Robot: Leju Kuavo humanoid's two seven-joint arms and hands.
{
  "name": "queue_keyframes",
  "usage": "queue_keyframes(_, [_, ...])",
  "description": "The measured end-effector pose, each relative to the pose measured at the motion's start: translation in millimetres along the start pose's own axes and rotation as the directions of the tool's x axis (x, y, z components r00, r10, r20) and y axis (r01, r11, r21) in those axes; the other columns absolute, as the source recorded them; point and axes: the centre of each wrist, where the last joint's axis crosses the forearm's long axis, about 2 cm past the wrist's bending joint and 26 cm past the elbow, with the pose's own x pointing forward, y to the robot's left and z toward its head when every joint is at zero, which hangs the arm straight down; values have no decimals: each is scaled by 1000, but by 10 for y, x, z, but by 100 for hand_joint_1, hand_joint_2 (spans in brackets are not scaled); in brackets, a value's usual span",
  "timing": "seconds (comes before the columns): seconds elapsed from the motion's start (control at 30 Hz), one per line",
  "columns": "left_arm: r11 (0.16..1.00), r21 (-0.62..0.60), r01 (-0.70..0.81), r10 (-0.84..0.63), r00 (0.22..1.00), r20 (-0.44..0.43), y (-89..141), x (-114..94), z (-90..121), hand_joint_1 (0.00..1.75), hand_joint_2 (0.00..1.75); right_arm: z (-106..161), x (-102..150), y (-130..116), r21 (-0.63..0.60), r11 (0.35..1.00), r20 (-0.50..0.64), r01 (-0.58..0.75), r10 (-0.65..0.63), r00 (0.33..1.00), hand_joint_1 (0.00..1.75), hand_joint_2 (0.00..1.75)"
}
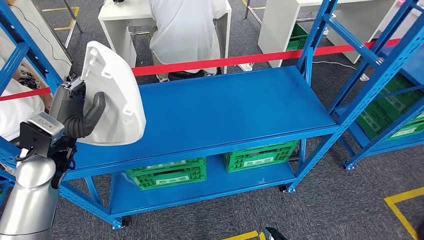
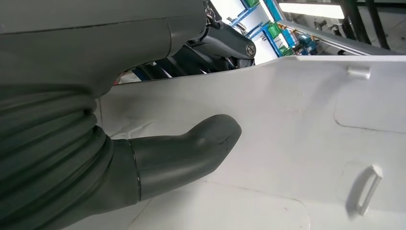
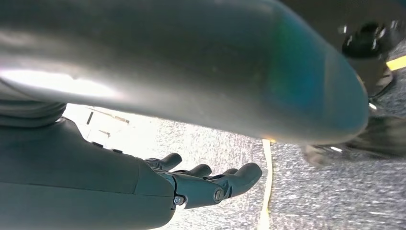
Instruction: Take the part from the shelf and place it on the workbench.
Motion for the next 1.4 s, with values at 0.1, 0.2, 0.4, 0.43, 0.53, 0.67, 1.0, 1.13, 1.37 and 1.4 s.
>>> queue_keyframes(0.1, [1000,-4,2,-2,1000,-11,-20,-14,33,175,175,0,2,-1,0,1000,0,2,-2,1000,0,0])
queue_keyframes(0.2, [1000,-6,9,-9,1000,-9,-16,-3,41,175,175,5,18,2,1,1000,2,2,-2,1000,0,0])
queue_keyframes(0.4, [1000,-6,18,-18,1000,-11,6,-4,79,175,175,7,25,19,4,1000,4,2,-2,1000,0,0])
queue_keyframes(0.43, [1000,-5,18,-18,1000,-14,6,-9,92,175,175,7,27,22,4,1000,5,2,-2,1000,0,0])
queue_keyframes(0.53, [1000,-5,13,-13,1000,-25,-16,-31,143,175,175,7,25,23,5,1000,5,2,-2,1000,0,0])
queue_keyframes(0.67, [1000,-6,21,-21,999,-29,-3,-41,206,175,175,6,23,23,2,1000,4,-4,4,1000,0,0])
queue_keyframes(1.0, [999,9,40,-40,999,-24,43,-9,274,175,175,-6,-18,33,1,1000,-18,-13,13,1000,0,0])
queue_keyframes(1.13, [999,8,47,-46,998,-43,45,-6,272,175,175,-1,-1,24,-2,1000,-18,-14,14,1000,0,0])
queue_keyframes(1.37, [999,9,49,-49,998,-38,40,15,238,175,175,12,42,31,1,1000,-8,-24,24,1000,0,0])
queue_keyframes(1.4, [999,8,51,-51,998,-40,45,14,241,175,175,12,45,33,1,1000,-8,-23,23,1000,0,0])
